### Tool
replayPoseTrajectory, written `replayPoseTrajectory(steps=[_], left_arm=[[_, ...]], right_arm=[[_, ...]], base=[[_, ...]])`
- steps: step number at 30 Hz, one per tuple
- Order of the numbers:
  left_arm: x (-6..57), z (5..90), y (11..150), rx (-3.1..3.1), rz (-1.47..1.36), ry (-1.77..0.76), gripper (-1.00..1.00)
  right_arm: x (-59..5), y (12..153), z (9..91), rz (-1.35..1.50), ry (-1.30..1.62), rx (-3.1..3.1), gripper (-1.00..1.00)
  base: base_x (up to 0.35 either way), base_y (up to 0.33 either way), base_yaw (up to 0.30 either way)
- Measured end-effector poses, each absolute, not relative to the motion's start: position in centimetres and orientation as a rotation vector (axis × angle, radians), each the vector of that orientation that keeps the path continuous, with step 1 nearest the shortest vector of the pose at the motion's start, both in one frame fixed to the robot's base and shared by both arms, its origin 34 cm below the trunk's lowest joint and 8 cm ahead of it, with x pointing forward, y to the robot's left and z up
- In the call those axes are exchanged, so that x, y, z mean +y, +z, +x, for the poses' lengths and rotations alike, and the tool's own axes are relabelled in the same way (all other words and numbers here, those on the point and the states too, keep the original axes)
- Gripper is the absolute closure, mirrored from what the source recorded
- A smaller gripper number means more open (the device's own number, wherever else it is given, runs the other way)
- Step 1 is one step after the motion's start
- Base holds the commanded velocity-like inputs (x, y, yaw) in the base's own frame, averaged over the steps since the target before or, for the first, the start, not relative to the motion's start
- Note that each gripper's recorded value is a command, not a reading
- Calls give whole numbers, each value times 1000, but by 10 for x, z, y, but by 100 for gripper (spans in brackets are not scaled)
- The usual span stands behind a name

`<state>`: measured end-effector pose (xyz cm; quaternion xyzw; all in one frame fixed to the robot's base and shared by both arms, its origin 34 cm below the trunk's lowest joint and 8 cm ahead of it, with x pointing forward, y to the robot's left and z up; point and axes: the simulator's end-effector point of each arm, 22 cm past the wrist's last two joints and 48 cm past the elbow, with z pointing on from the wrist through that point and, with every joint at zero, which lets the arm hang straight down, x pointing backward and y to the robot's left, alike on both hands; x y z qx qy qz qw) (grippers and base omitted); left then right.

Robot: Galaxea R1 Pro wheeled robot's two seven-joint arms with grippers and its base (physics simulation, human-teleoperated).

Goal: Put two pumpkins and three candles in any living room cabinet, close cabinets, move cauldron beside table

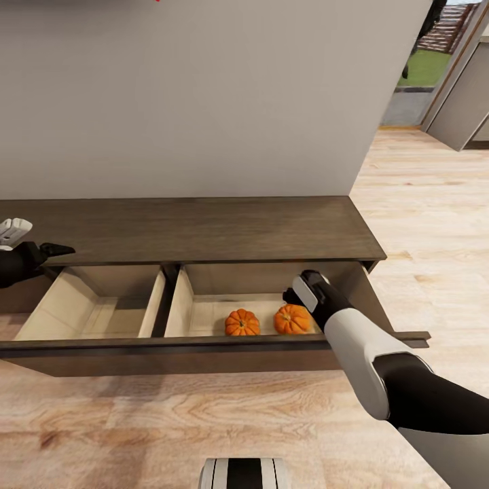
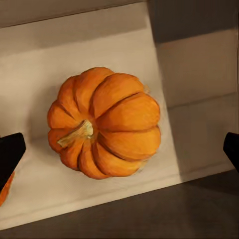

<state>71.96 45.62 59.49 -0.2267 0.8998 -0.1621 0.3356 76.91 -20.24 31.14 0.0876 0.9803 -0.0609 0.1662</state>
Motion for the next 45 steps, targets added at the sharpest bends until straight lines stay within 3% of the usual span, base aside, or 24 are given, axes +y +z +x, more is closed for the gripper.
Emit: replayPoseTrajectory(steps=[10,23,29,45], left_arm=[[456,719,594,2349,-590,-419,-100],[457,719,592,2351,-592,-410,-100],[458,719,592,2352,-594,-404,-100],[457,716,582,2378,-600,-398,-100]], right_arm=[[-195,361,807,269,-98,2639,-100],[-224,456,754,346,-102,2387,-100],[-200,458,728,285,-78,2358,-100],[-142,469,723,171,-6,2275,-100]], base=[[0,0,0],[0,0,0],[-20,0,0],[-287,0,0]])
